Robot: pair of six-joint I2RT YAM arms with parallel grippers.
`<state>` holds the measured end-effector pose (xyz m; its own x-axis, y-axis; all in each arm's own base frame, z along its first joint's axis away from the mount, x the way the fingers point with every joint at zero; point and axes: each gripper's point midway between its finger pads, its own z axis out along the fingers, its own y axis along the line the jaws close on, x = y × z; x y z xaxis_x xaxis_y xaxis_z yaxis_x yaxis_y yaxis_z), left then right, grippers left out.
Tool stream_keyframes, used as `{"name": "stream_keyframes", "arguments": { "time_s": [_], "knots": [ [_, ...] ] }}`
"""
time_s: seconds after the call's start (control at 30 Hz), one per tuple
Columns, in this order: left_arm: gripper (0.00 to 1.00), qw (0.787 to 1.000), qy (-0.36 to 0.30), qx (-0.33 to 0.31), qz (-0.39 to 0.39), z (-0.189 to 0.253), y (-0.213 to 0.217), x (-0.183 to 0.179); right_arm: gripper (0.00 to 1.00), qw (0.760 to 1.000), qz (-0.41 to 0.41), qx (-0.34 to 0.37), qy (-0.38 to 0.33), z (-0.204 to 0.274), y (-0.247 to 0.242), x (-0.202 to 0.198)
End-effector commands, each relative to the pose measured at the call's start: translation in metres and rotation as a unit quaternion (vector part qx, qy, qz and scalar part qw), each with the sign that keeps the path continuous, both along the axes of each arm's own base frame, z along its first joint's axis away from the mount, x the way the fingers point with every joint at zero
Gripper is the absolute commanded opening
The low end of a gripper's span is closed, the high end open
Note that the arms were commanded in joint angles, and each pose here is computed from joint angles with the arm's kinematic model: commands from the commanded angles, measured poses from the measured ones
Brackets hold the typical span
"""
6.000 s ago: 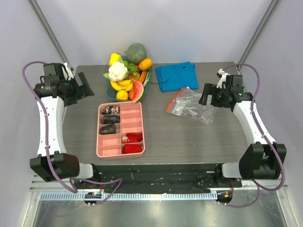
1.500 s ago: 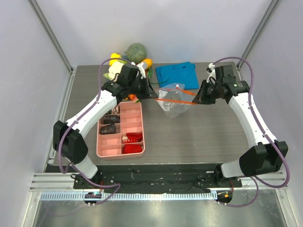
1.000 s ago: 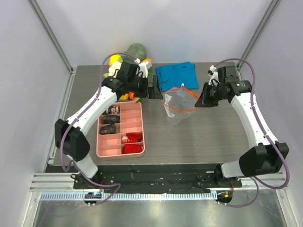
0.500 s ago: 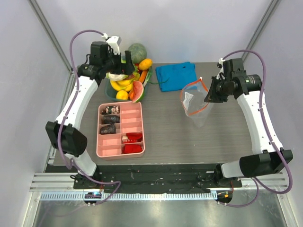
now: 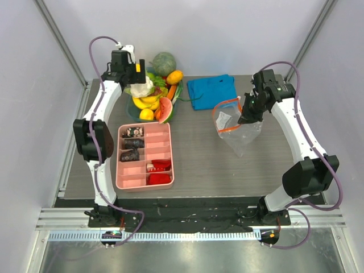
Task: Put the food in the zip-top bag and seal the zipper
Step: Pick up the fake vegetable from the bin.
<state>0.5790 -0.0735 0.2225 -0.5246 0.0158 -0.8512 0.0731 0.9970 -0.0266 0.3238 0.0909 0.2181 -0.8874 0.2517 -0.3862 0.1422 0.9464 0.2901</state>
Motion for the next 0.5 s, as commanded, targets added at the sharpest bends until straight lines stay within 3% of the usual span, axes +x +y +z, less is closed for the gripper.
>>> {"name": "stream_keyframes", "arguments": {
  "time_s": [0.0, 0.23, 0.47],
  "knots": [
    [1.0, 0.998, -0.054, -0.011, 0.008, 0.02, 0.008, 0.031, 0.01, 0.999, 0.005, 0.016, -0.042, 0.02, 0.01, 0.016],
    [1.0, 0.992, -0.01, -0.096, -0.077, -0.025, -0.021, 0.038, 0.01, 0.999, 0.018, 0.024, -0.038, 0.017, 0.016, 0.014],
    [1.0, 0.975, 0.017, -0.204, -0.084, -0.046, -0.019, 0.043, 0.01, 0.999, 0.028, 0.028, -0.038, 0.017, 0.019, 0.015]
  ]
}}
